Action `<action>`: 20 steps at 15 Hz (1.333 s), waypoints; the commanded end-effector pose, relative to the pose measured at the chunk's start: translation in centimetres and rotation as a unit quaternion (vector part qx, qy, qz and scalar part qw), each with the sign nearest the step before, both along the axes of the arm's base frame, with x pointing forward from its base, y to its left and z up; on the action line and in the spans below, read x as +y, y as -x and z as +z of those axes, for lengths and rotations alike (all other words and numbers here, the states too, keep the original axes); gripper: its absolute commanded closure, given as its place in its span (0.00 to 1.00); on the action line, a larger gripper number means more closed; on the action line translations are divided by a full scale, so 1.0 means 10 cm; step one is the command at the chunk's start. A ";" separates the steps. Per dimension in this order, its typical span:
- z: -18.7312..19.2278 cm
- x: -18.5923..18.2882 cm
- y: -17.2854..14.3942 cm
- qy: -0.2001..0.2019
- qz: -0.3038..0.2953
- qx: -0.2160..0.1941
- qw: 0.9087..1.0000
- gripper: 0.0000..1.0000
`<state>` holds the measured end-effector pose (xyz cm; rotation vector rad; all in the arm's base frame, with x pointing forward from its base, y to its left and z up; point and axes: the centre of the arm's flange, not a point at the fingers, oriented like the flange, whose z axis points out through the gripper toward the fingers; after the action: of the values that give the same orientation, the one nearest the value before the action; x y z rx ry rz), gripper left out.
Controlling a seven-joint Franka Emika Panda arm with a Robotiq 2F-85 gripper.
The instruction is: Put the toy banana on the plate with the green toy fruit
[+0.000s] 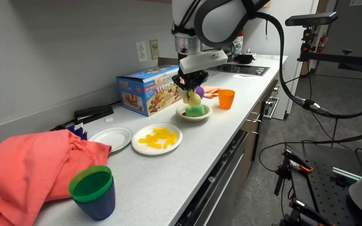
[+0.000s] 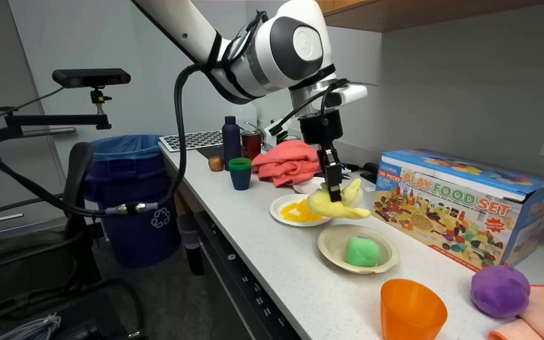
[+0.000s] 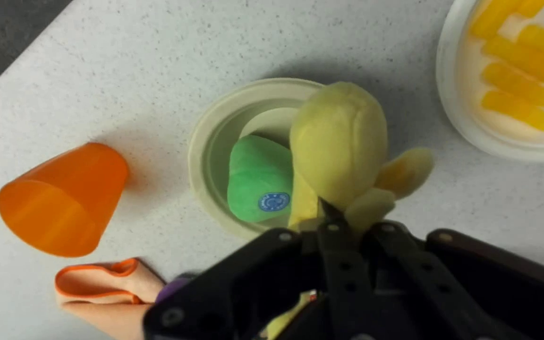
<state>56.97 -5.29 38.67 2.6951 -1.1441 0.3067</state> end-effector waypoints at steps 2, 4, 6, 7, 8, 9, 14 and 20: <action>-0.06 -0.31 0.05 0.002 -0.069 -0.038 0.997 0.98; -0.08 -0.36 -0.03 0.003 -0.084 -0.052 0.995 0.98; -0.10 -0.31 -0.11 0.004 -0.086 -0.062 0.994 0.98; -0.12 -0.28 -0.14 0.006 -0.083 -0.065 0.994 0.98; -0.15 -0.24 -0.16 0.007 -0.079 -0.065 0.995 0.98; -0.17 -0.20 -0.17 0.011 -0.073 -0.064 0.995 0.98; -0.29 -0.15 -0.17 0.030 -0.045 -0.047 0.997 0.67; -0.29 -0.17 -0.18 0.035 -0.043 -0.046 0.997 0.29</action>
<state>58.15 -7.07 35.38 2.5947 -1.2593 0.4236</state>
